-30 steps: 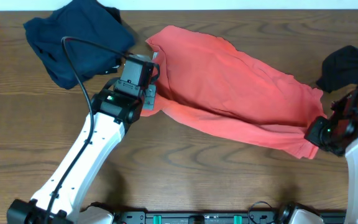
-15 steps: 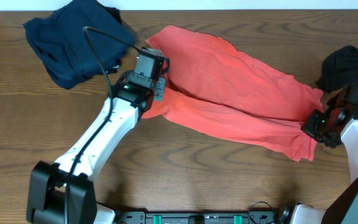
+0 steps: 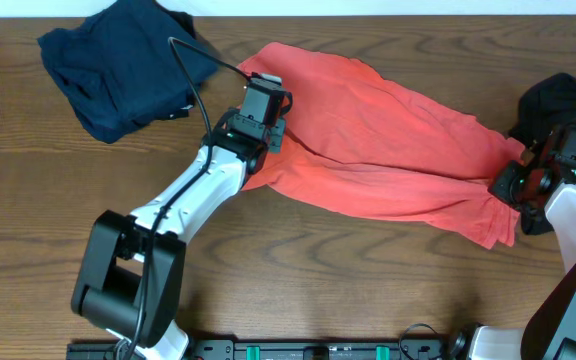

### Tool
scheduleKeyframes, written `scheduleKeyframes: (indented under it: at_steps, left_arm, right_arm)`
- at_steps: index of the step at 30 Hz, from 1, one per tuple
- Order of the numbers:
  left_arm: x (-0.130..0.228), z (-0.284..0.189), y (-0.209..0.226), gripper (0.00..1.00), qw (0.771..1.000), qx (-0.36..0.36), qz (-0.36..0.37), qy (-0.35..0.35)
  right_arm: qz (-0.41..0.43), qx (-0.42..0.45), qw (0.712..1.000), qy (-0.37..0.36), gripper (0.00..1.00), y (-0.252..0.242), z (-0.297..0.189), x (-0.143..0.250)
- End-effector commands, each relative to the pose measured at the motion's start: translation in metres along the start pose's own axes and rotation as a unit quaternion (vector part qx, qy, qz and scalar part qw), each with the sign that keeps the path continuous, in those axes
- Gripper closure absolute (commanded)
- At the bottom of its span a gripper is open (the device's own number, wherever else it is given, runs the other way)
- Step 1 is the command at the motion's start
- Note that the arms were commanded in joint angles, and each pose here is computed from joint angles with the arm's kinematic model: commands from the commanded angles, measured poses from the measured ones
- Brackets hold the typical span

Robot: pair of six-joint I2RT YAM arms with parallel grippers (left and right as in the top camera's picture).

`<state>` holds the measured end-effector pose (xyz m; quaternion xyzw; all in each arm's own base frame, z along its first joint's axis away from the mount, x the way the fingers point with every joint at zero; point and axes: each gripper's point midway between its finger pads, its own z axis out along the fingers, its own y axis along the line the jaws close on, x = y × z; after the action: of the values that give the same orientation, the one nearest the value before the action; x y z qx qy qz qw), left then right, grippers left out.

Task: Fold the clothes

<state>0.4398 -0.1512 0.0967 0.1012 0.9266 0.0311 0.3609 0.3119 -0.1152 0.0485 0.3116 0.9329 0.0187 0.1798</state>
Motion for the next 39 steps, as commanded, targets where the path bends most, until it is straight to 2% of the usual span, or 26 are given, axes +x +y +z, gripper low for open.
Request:
scheduleKeyframes:
  at_steps: [1, 2, 3, 5, 6, 7, 8, 17, 23, 28, 39]
  left_arm:
    - [0.001, 0.005, -0.002, 0.94, 1.000, -0.001, 0.007, 0.000]
    - [0.001, 0.005, -0.002, 0.91, 1.000, -0.001, 0.007, 0.000]
    - [0.000, 0.005, -0.002, 0.78, 1.000, -0.001, 0.007, -0.001]
    - [-0.002, 0.004, -0.001, 0.55, 1.000, -0.002, 0.007, -0.005]
    - [-0.004, 0.003, 0.000, 0.49, 1.000, -0.002, 0.013, -0.006]
    - [-0.005, 0.001, 0.000, 0.42, 1.000, -0.002, 0.018, -0.007]
    - [-0.008, -0.002, 0.001, 0.39, 1.000, -0.002, 0.024, -0.008]
    - [-0.057, -0.056, 0.007, 0.29, 0.999, 0.004, 0.036, 0.000]
    - [-0.091, -0.070, -0.001, 0.28, 0.997, 0.031, 0.067, -0.038]
    - [-0.097, -0.048, -0.008, 0.23, 0.994, 0.030, 0.094, -0.050]
    - [-0.061, 0.039, -0.027, 0.23, 0.990, 0.029, 0.135, -0.007]
  right_arm:
    - [0.017, 0.017, 1.000, 0.000, 0.96, -0.012, 0.002, -0.001]
    - [0.017, 0.018, 1.000, 0.002, 0.85, -0.013, 0.002, 0.000]
    - [0.017, 0.017, 1.000, 0.002, 0.76, -0.013, 0.002, 0.000]
    - [0.016, 0.013, 1.000, 0.004, 0.51, -0.011, 0.002, 0.001]
    - [0.008, 0.003, 1.000, 0.006, 0.43, -0.007, 0.001, 0.001]
    - [0.003, -0.007, 1.000, 0.007, 0.39, -0.004, 0.000, 0.001]
    - [0.000, -0.016, 1.000, 0.007, 0.37, -0.001, -0.002, 0.001]
    - [-0.080, -0.135, 0.987, -0.019, 0.41, 0.055, -0.062, -0.039]
    - [-0.152, -0.151, 0.975, -0.050, 0.40, 0.084, -0.082, -0.053]
    - [-0.184, -0.131, 0.973, -0.057, 0.37, 0.095, -0.076, -0.054]
    - [-0.215, -0.134, 0.967, -0.026, 0.37, 0.111, -0.073, -0.031]
